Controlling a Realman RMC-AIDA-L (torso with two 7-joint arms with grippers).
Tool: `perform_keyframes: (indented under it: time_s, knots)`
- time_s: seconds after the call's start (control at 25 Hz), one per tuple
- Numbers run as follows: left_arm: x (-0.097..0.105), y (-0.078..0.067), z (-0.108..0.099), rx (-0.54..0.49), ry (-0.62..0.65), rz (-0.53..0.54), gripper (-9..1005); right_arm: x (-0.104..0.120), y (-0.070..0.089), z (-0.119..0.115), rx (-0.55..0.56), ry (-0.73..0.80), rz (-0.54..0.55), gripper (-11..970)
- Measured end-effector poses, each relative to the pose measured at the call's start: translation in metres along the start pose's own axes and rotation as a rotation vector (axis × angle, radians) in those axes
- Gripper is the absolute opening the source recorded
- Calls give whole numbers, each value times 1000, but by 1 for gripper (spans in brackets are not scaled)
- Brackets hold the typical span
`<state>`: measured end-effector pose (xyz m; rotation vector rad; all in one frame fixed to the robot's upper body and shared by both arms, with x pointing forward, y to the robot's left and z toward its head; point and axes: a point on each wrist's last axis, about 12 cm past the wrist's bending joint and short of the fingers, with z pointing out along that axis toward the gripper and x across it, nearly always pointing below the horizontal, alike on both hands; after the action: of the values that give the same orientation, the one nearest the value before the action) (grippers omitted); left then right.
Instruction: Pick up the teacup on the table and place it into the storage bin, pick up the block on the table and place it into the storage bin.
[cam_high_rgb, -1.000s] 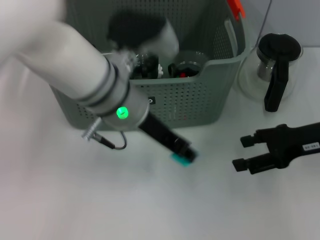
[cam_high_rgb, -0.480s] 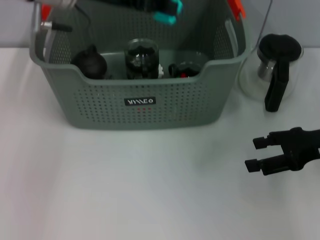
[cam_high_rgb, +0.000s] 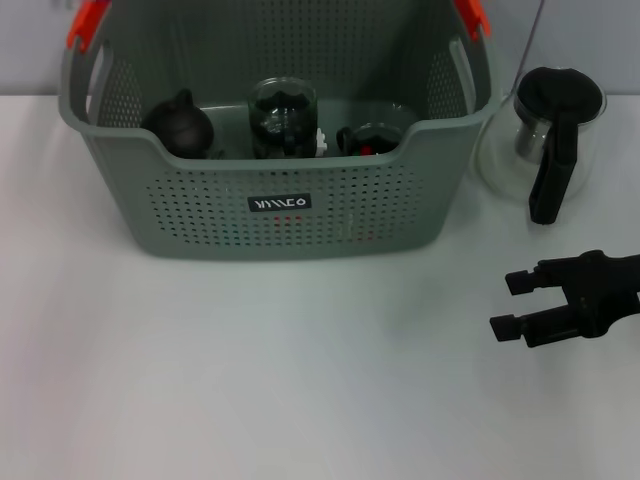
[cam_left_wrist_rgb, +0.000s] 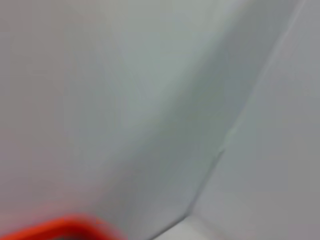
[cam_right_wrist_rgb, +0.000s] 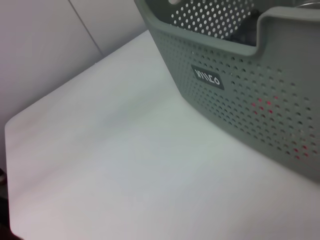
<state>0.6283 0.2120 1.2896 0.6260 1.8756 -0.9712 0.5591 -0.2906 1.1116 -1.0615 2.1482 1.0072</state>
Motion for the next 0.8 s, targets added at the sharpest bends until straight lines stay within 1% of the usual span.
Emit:
perform_keyframes:
  time_s: [0.04,0.08,0.12,0.16,0.2,0.28,0.32,0.4,0.48,0.6,0.64,0.68,0.72,0.8]
  knots:
    - [3,-5,-12,80,-55,8,615,0,0,-1,0,-3,-1,915]
    - [8,-7,-19,132,-87,9,635,0,0,-2,0,-7,-1,915]
    - [15,-10,-28,203,-124,15,679,-1,0,-2,-1,-12,-1,914]
    - [27,-12,-36,294,-153,21,723,-1,0,-3,-2,-17,-2,914]
    - [35,-12,-41,348,-171,27,768,-1,0,-4,-3,-24,-5,914]
    - [66,-12,-51,469,-195,39,856,-1,1,-7,-11,-45,-20,914]
    - [88,-12,-57,506,-199,54,869,-1,2,-8,-16,-58,-29,914]
    - [102,-12,-59,505,-188,63,896,0,3,-11,-26,-84,-49,915]
    - [132,-13,-62,474,-155,99,923,1,5,-13,-35,-111,-73,915]
    - [166,-16,-64,438,-102,130,936,6,8,-12,-45,-168,-126,915]
    - [173,-16,-63,436,-82,130,936,8,8,-11,-45,-182,-139,915]
    - [173,-16,-63,436,-82,130,936,11,9,-9,-48,-200,-156,915]
    - [190,-16,-59,437,-16,114,936,13,10,-6,-51,-214,-167,915]
    - [206,-11,-53,427,55,74,936,18,12,2,-58,-251,-190,915]
